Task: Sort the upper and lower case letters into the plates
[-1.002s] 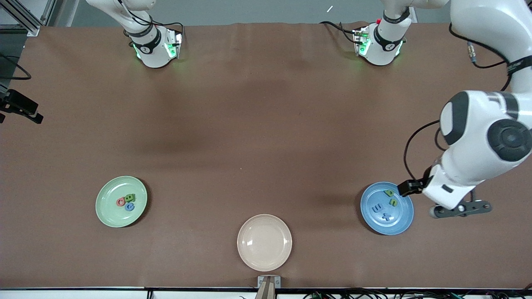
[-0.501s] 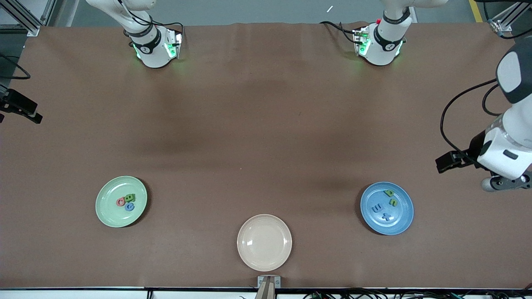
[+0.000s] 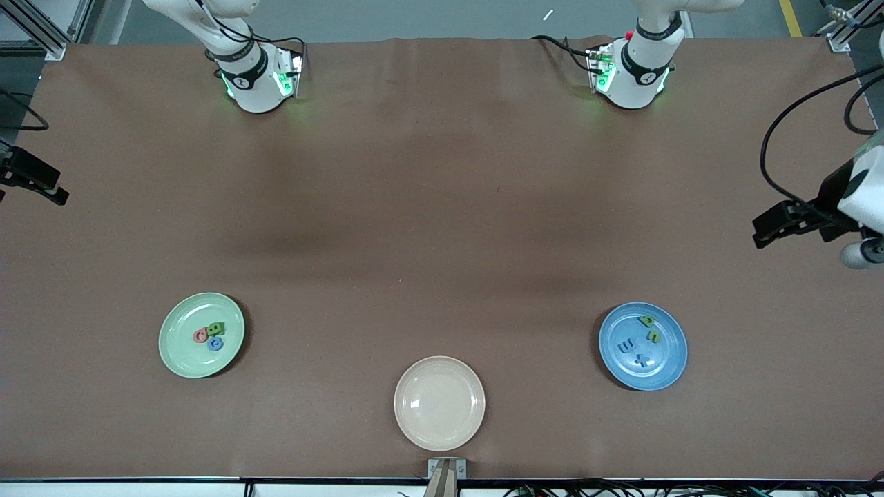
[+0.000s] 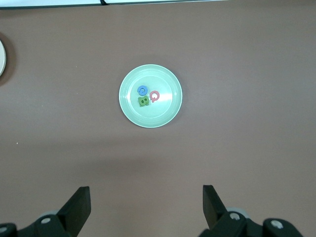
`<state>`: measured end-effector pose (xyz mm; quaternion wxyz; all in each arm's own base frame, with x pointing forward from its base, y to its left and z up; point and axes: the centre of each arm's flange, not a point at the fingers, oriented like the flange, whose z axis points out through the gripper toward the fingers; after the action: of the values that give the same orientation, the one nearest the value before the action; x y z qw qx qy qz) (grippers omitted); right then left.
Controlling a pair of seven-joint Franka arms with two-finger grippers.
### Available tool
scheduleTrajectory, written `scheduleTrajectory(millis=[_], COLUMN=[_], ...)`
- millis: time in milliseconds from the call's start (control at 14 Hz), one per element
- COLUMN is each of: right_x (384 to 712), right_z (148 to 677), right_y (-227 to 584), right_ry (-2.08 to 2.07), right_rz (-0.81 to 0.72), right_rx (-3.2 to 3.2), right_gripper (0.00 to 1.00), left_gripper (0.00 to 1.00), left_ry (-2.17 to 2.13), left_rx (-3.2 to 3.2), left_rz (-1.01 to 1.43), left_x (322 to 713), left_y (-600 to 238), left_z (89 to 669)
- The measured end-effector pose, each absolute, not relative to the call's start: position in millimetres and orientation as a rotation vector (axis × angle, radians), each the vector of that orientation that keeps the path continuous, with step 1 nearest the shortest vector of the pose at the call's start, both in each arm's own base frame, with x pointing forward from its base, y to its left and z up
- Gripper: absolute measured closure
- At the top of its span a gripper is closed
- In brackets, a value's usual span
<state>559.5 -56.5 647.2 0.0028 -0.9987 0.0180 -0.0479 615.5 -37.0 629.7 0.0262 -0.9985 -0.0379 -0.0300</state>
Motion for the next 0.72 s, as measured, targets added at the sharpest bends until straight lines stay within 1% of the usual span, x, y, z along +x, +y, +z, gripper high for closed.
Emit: scheduleTrajectory(millis=[286, 716], right_x=[559, 559], right_z=[647, 647], right_y=[-56, -56], right_ry=[0.056, 0.056], right_rz=[-0.15, -0.15], right_rx=[-3.132, -3.132], right_gripper=[0.0, 0.0], left_gripper=[0.0, 0.0], left_ry=[-0.049, -0.027], left_rx=[-3.091, -3.118], left_rz=[-0.011, 0.04], left_x=[592, 560], left_y=[-16, -21], left_z=[645, 639])
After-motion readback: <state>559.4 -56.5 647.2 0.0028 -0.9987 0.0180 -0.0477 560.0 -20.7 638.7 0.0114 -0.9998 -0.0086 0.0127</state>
